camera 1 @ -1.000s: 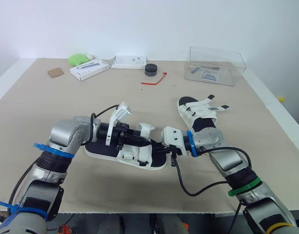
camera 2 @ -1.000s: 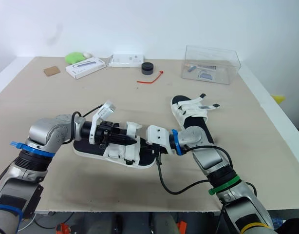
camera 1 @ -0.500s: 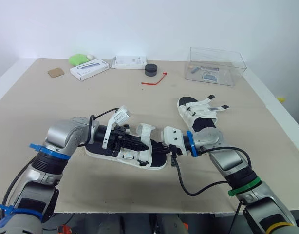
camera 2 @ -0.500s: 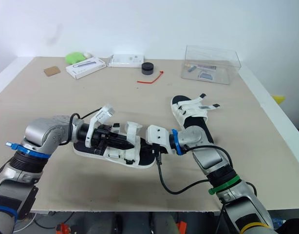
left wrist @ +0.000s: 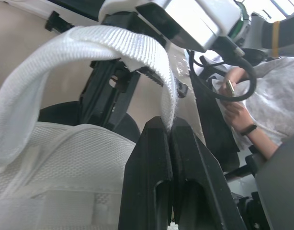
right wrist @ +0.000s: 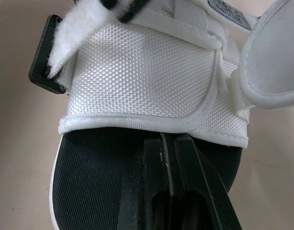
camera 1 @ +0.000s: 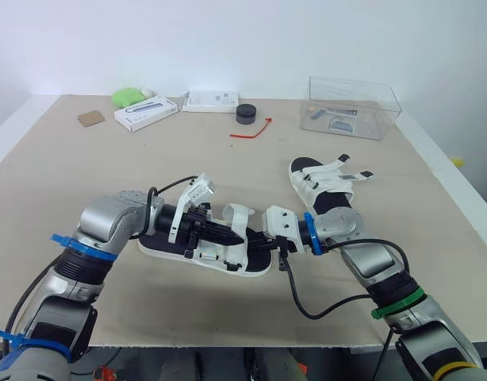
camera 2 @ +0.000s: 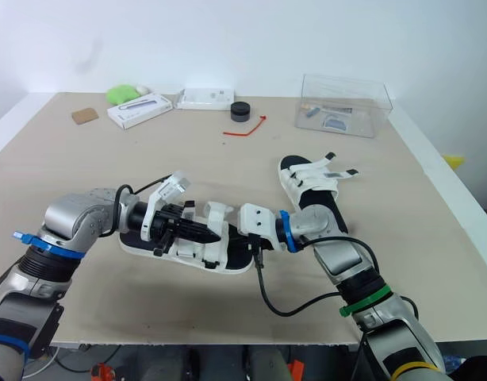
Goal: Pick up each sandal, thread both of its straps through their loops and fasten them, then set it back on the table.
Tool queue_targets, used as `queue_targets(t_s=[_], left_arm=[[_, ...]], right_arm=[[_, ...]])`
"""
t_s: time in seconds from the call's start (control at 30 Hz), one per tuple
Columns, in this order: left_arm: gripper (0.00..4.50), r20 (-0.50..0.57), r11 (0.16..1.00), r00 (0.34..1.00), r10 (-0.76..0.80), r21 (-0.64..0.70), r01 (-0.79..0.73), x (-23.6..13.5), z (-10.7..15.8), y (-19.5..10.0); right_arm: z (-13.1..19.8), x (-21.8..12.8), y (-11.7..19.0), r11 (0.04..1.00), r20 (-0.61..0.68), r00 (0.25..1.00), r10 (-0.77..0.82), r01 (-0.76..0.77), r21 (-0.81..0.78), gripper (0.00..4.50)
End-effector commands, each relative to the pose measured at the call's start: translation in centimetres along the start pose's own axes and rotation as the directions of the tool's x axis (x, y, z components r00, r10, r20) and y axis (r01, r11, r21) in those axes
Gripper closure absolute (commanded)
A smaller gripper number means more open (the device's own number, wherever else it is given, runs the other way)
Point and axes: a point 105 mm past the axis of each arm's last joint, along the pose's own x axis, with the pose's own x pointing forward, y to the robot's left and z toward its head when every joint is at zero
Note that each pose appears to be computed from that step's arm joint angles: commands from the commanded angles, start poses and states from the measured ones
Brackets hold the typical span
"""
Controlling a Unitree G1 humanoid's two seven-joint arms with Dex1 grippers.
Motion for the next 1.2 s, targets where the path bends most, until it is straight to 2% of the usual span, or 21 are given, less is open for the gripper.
queue_targets(t_s=[0.03, 0.33, 0.73, 0.87, 1.07, 1.1, 1.2], left_arm=[[4.48, -0.042, 0.999, 0.999, -0.02, 0.027, 0.021, 0.3, -0.8, -0.5], [4.48, -0.119, 0.994, 0.993, 0.021, 0.108, -0.008, 0.2, -2.2, 0.2], [4.48, -0.14, 0.996, 0.99, -0.004, 0.083, 0.016, 0.2, -2.9, -0.6], [3.23, -0.13, 0.995, 0.991, -0.026, 0.097, 0.039, -0.2, -2.1, -1.4], [0.37, -0.137, 0.98, 0.991, 0.001, 0.197, 0.027, -0.8, -1.0, -2.0], [0.07, -0.133, 0.977, 0.991, 0.002, 0.209, 0.026, -1.1, -0.5, -2.4], [0.07, -0.121, 0.973, 0.993, 0.003, 0.231, 0.025, -2.6, 1.1, -3.9]], right_arm=[[-2.8, -0.2, 0.5, 0.998, -0.111, 0.994, 0.008, -0.002, 0.056, 4.5], [-2.7, -0.1, 0.6, 0.999, -0.11, 0.994, 0.014, -0.009, 0.05, 4.5], [-2.9, -0.3, 0.8, 0.999, -0.117, 0.993, 0.019, -0.013, 0.049, 4.5], [-2.8, -0.2, 0.8, 0.999, -0.116, 0.993, 0.021, -0.016, 0.047, 4.5], [-2.8, -0.2, 0.7, 0.999, -0.117, 0.993, 0.024, -0.019, 0.043, 4.5], [-2.8, -0.2, 0.7, 0.999, -0.117, 0.993, 0.024, -0.019, 0.044, 4.5], [-2.8, -0.3, 0.7, 0.999, -0.118, 0.993, 0.023, -0.018, 0.045, 4.5]])
